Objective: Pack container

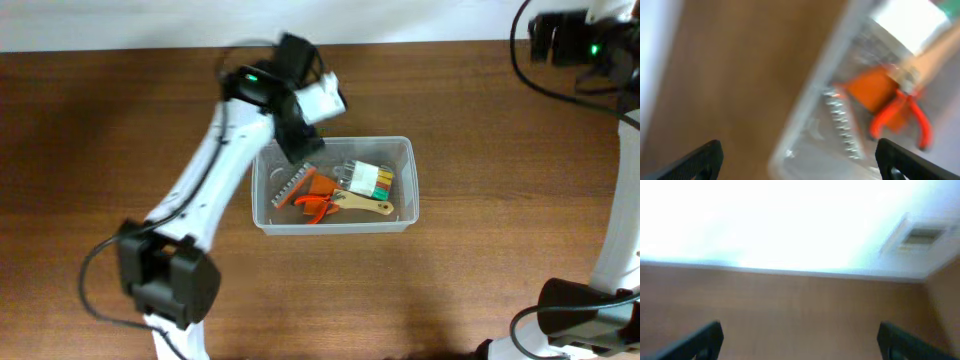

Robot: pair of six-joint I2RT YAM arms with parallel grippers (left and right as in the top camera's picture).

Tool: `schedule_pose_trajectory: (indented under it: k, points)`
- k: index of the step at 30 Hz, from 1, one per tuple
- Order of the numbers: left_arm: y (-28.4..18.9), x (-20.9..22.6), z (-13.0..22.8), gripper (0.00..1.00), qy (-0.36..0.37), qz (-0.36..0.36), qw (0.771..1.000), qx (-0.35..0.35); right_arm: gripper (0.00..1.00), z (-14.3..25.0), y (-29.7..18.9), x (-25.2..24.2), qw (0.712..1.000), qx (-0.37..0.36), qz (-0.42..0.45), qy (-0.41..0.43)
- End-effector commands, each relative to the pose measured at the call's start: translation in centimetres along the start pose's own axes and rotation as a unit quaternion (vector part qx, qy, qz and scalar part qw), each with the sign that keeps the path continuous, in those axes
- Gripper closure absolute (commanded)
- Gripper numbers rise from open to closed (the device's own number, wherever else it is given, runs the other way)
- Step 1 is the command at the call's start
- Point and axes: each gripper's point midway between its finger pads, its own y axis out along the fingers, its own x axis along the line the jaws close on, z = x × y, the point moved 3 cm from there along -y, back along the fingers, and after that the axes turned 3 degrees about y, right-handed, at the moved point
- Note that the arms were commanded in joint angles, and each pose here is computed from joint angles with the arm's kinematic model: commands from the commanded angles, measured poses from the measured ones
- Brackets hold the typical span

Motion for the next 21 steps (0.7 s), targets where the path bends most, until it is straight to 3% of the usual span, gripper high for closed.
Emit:
schedule_pose_trajectory:
  k: [1,5,7,10,15,21]
  points:
    - [-5.3,5.8,-0.3,0.01,-0.082,-0.099,0.990,-0.063,0.01,-1.8,0.3,2.1,0.999,-0.039,-0.030,-0.013]
    - [-7.3,11.2,0.5,0.01,-0.127,-0.183,0.969,-0.109,0.01,-1.5,0.5,3.7,0.997,-0.030,-0.040,-0.065]
    - [-7.7,12.9,2.9,0.01,-0.155,-0.214,0.961,-0.081,0.01,-0.8,0.4,3.7,0.997,-0.013,-0.043,-0.065]
    - [-9.0,14.6,7.1,0.01,-0.259,-0.249,0.932,-0.041,0.01,0.0,0.1,3.4,0.998,0.006,-0.037,-0.060]
    - [-12.4,15.8,13.3,0.01,-0.363,-0.266,0.893,-0.026,0.01,1.1,-1.8,2.5,0.997,0.018,0.000,-0.070]
    - [-14.8,13.6,17.9,0.01,-0.408,-0.248,0.876,-0.063,0.01,6.1,-3.9,1.8,0.995,0.034,0.047,-0.078]
